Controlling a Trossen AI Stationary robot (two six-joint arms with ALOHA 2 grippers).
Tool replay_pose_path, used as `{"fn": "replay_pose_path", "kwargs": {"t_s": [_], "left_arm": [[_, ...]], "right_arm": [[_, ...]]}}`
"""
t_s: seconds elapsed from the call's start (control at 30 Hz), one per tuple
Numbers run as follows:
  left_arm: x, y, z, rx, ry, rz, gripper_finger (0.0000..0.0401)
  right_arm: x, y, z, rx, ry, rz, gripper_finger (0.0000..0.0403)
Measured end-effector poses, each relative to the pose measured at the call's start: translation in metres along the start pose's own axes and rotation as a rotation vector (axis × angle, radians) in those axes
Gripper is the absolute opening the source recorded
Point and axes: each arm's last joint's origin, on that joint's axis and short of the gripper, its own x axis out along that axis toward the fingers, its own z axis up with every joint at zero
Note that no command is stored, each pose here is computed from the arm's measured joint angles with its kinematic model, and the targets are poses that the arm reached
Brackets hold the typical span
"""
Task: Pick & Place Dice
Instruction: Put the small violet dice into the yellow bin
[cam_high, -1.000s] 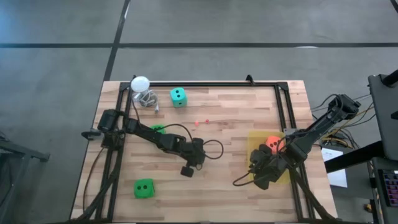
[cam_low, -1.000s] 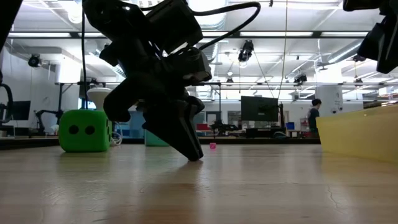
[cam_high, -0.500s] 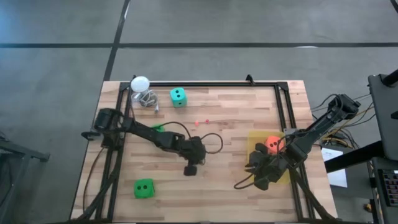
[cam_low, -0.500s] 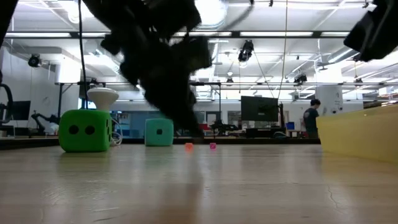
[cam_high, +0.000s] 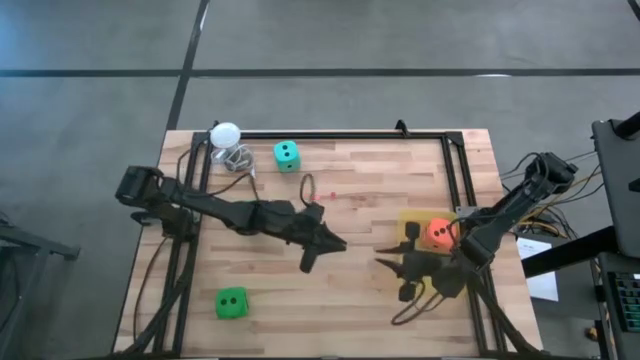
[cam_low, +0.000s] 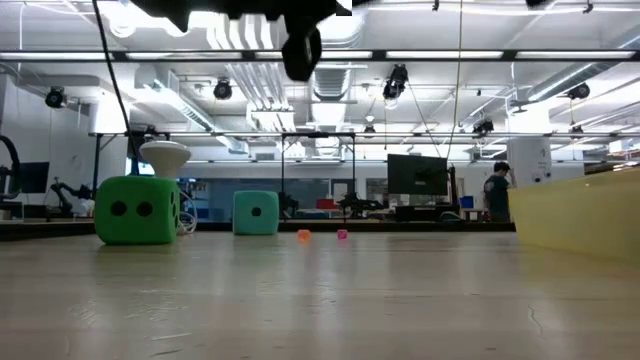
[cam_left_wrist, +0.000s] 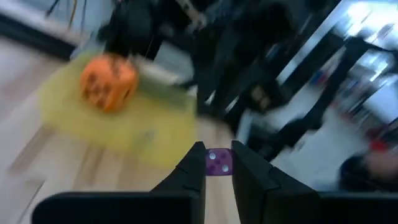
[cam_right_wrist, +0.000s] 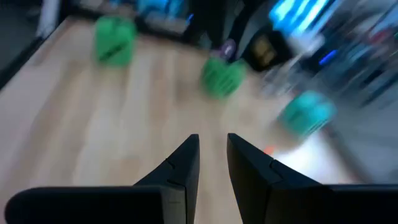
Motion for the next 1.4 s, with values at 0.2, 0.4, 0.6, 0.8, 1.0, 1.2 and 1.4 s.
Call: {"fn": "replay_pose_path", "kwargs": {"t_s": [0.2, 0.4, 0.6, 0.8, 1.0, 1.2, 1.4], "left_arm": [[-0.004, -0.004, 0.005, -0.047, -0.115, -0.076, 0.0048], [-0.004, -0.007, 0.010, -0.042, -0.166, -0.106, 0.0048], [-0.005, -0.009, 0.013, -0.055, -0.196, -0.125, 0.0048], [-0.006, -0.009, 0.014, -0.055, -0.200, -0.127, 0.0048], [-0.011, -0.013, 0.020, -0.051, -0.223, -0.143, 0.0048], [-0.016, -0.017, 0.025, -0.042, -0.238, -0.155, 0.0048], [-0.016, -0.017, 0.025, -0.040, -0.236, -0.162, 0.0048]], "right_arm": [[0.001, 0.005, 0.019, -0.126, -0.114, -0.138, 0.0075], [0.007, 0.014, 0.040, -0.154, -0.128, -0.149, 0.0075], [0.029, 0.026, 0.063, -0.247, -0.103, -0.228, 0.0075], [0.044, 0.043, 0.081, -0.382, -0.018, -0.489, 0.0075], [0.053, 0.061, 0.086, -0.436, 0.001, -0.517, 0.0075], [0.051, 0.063, 0.093, -0.400, -0.016, -0.511, 0.0075], [0.047, 0.058, 0.100, -0.349, -0.041, -0.489, 0.0075]]}}
